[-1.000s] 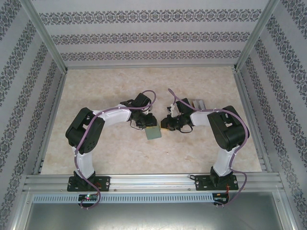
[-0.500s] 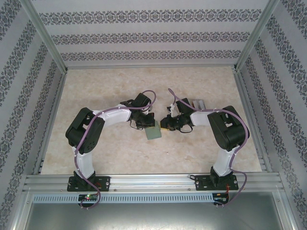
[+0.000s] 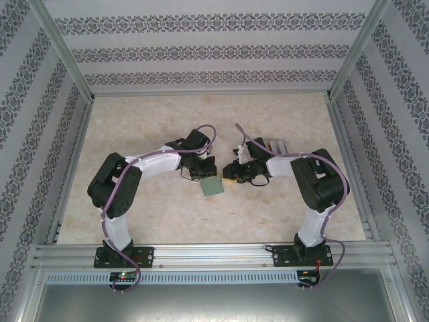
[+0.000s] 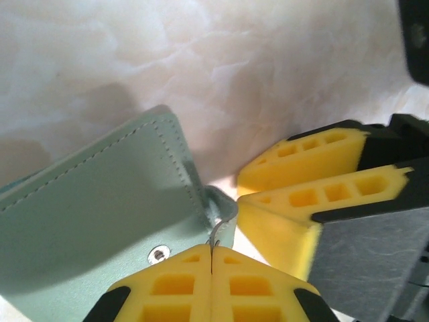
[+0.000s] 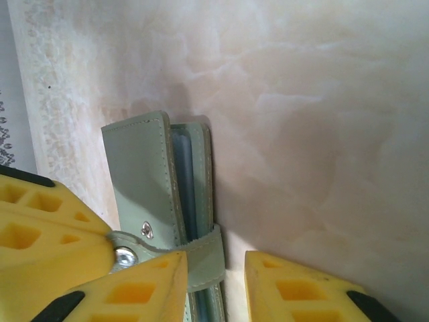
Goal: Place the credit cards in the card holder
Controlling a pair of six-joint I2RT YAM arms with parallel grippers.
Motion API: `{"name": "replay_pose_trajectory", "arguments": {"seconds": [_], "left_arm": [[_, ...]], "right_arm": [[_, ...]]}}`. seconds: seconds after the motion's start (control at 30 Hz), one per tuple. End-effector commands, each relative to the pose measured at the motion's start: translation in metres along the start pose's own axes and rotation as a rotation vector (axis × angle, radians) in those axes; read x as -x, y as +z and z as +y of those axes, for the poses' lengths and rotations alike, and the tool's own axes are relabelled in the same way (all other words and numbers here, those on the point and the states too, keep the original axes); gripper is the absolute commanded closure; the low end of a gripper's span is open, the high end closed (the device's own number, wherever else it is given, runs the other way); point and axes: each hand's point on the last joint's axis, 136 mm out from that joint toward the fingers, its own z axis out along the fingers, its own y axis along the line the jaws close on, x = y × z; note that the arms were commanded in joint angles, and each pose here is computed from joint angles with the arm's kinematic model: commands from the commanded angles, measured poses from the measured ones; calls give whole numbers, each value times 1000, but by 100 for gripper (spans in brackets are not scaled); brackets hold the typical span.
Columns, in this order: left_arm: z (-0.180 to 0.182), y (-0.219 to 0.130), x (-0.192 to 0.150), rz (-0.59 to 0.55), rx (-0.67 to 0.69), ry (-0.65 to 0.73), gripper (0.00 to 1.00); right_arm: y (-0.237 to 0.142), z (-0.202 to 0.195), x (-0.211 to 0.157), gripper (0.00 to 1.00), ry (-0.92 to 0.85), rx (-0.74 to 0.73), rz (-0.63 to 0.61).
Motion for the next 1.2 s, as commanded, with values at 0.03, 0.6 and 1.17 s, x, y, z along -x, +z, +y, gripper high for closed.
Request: {"name": "replay_pose_trajectory", "arguments": {"seconds": [0.03, 0.6, 1.17], "left_arm": [[-2, -6, -5, -14, -23, -28, 100], [9, -10, -5, -27, 29, -25, 100], [11, -13, -2, -18, 28, -23, 100]], "right_arm": [[1, 1, 0, 67, -39, 0, -23], [22, 13, -41, 64, -14, -36, 50], [12, 29, -59, 60, 53, 31, -12]]}}
